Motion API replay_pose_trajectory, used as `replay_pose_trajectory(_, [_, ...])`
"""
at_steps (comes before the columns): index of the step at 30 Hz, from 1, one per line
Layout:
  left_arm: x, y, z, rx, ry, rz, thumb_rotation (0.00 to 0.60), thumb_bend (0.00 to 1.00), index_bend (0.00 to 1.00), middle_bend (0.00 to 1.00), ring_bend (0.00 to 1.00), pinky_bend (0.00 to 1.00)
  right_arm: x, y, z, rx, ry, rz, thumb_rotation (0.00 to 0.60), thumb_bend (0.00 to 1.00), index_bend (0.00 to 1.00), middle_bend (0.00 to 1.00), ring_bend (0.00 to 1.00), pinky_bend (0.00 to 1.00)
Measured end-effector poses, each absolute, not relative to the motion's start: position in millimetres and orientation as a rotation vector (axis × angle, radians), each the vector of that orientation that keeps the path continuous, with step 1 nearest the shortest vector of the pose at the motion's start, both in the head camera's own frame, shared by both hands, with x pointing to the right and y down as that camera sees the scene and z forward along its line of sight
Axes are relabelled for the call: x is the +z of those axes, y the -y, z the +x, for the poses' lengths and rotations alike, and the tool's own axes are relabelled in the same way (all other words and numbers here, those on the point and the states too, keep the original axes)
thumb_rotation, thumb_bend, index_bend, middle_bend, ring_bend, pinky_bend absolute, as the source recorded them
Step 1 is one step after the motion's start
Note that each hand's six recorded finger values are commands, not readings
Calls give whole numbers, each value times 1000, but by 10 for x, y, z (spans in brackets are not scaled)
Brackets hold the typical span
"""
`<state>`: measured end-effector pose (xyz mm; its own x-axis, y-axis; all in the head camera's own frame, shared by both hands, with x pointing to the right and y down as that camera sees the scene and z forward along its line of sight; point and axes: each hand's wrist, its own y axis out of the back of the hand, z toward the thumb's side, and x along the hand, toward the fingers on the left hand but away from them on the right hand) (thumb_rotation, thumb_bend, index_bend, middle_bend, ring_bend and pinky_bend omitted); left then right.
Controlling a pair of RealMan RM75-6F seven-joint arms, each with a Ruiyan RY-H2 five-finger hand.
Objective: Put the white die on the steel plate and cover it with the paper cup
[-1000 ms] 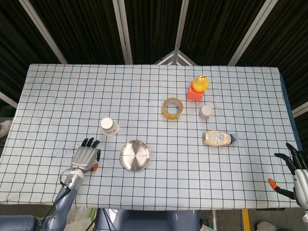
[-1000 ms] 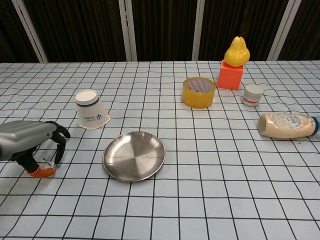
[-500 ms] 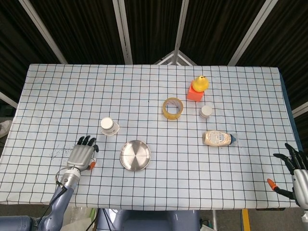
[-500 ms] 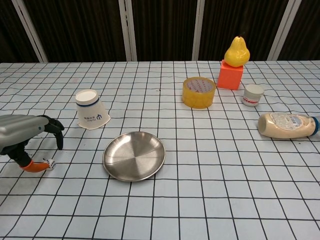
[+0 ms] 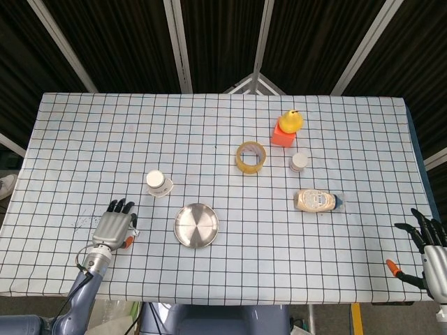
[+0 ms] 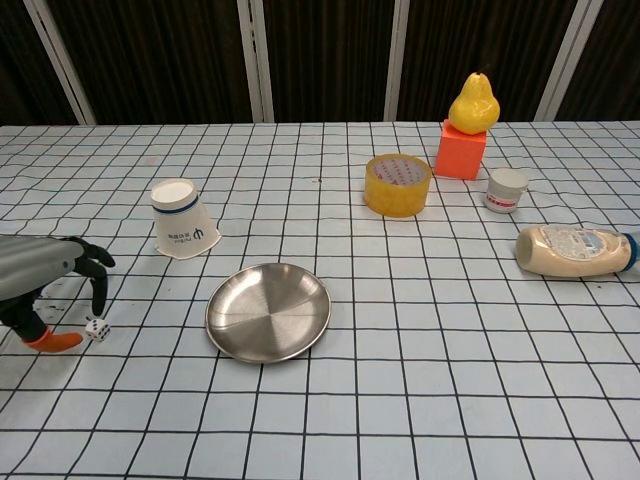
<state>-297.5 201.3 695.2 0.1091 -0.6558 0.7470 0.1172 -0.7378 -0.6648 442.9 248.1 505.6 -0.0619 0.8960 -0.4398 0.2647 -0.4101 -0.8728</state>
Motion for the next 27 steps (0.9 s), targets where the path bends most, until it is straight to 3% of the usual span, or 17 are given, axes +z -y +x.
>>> replay_pose_trajectory(27, [6992, -2016, -2901, -1675, -519, -1816, 600, 437, 453, 92, 0, 0, 5050, -2480, 4445, 1510, 1252, -1673, 600, 235, 256, 51, 86, 0])
